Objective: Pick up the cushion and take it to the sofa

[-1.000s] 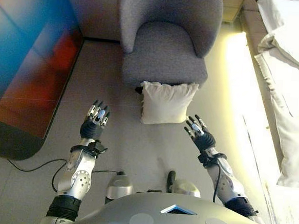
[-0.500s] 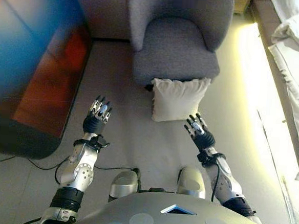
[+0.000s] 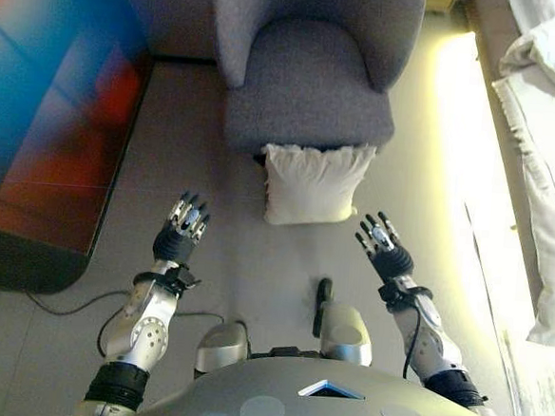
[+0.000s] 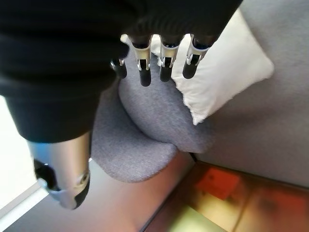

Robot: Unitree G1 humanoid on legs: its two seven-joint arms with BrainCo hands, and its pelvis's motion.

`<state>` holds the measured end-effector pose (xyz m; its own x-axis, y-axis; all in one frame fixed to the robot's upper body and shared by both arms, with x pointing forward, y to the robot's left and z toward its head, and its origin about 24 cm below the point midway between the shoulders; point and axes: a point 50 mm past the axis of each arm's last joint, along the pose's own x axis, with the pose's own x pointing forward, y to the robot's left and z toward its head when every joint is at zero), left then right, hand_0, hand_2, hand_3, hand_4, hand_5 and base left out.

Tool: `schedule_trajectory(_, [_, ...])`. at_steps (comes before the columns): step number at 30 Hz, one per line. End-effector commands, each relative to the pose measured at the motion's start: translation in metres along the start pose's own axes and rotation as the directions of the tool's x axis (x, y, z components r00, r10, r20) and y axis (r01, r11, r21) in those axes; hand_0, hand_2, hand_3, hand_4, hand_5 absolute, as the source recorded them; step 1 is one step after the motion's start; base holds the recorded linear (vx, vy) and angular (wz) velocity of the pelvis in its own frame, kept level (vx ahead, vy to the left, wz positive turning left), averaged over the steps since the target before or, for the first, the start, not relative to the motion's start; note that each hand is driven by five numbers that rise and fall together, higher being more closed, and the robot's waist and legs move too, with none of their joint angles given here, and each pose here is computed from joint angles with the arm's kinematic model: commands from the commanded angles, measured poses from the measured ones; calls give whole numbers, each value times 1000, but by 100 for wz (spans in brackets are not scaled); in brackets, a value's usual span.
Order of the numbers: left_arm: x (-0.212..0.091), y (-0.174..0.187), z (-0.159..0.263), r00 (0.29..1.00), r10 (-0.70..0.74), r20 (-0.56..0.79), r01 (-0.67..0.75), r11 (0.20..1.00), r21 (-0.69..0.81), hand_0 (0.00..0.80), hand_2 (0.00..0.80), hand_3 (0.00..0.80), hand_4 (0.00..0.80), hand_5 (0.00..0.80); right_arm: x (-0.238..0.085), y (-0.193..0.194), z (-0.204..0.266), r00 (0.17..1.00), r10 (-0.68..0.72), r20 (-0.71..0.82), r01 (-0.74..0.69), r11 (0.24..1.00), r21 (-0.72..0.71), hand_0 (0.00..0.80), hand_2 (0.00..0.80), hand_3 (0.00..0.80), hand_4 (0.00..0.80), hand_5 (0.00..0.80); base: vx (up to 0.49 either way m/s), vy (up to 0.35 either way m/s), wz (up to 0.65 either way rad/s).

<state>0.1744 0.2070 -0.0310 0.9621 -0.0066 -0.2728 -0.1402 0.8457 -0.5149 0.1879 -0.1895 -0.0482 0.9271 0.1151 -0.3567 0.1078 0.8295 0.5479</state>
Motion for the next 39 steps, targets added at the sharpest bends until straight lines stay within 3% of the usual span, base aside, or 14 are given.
schedule_trajectory(1, [-7, 1, 27, 995, -5, 95, 0, 998, 57, 0, 0, 0, 0, 0, 5, 28, 0, 995, 95, 14, -96, 995, 15, 0, 0, 0, 0, 0, 406, -125, -1])
schedule_trajectory(6, [2, -9, 38, 988, -21, 150, 16, 999, 34, 0, 0, 0, 0, 0, 2, 23, 9, 990, 141, 15, -140, 988, -62, 0, 0, 0, 0, 0, 370, -201, 13])
schedule_trajectory(11, [11, -18, 34, 987, -38, 155, 35, 999, 21, 0, 0, 0, 0, 0, 5, 22, 10, 988, 145, 48, -145, 989, -13, 0, 0, 0, 0, 0, 324, -77, -9])
schedule_trajectory(19, [3, -12, 43, 981, -43, 189, 36, 999, 41, 0, 0, 0, 0, 0, -4, 20, 11, 988, 136, 77, -138, 990, 27, 0, 0, 0, 0, 0, 359, 153, 3])
schedule_trajectory(26, [-13, 7, 47, 973, 8, 229, -16, 999, 33, 0, 0, 0, 0, 0, -9, 16, -1, 990, 137, 21, -137, 990, 35, 0, 0, 0, 0, 0, 474, 192, -44])
schedule_trajectory(30, [-4, 7, 50, 978, 12, 209, -21, 999, 42, 0, 0, 0, 0, 0, 1, 26, -4, 993, 116, 5, -116, 990, 80, 0, 0, 0, 0, 0, 283, 269, -62])
schedule_trajectory(33, [0, 4, 49, 979, -14, 206, -5, 996, 92, 0, 0, 0, 0, 0, 5, 33, -8, 990, 138, 19, -139, 990, 32, 0, 0, 0, 0, 0, 277, 306, -6])
schedule_trajectory(39, [1, 6, 62, 975, -27, 220, -1, 992, 122, 0, 0, 0, 0, 0, 9, 36, -10, 992, 125, 29, -127, 989, 75, 0, 0, 0, 0, 0, 229, 78, 2])
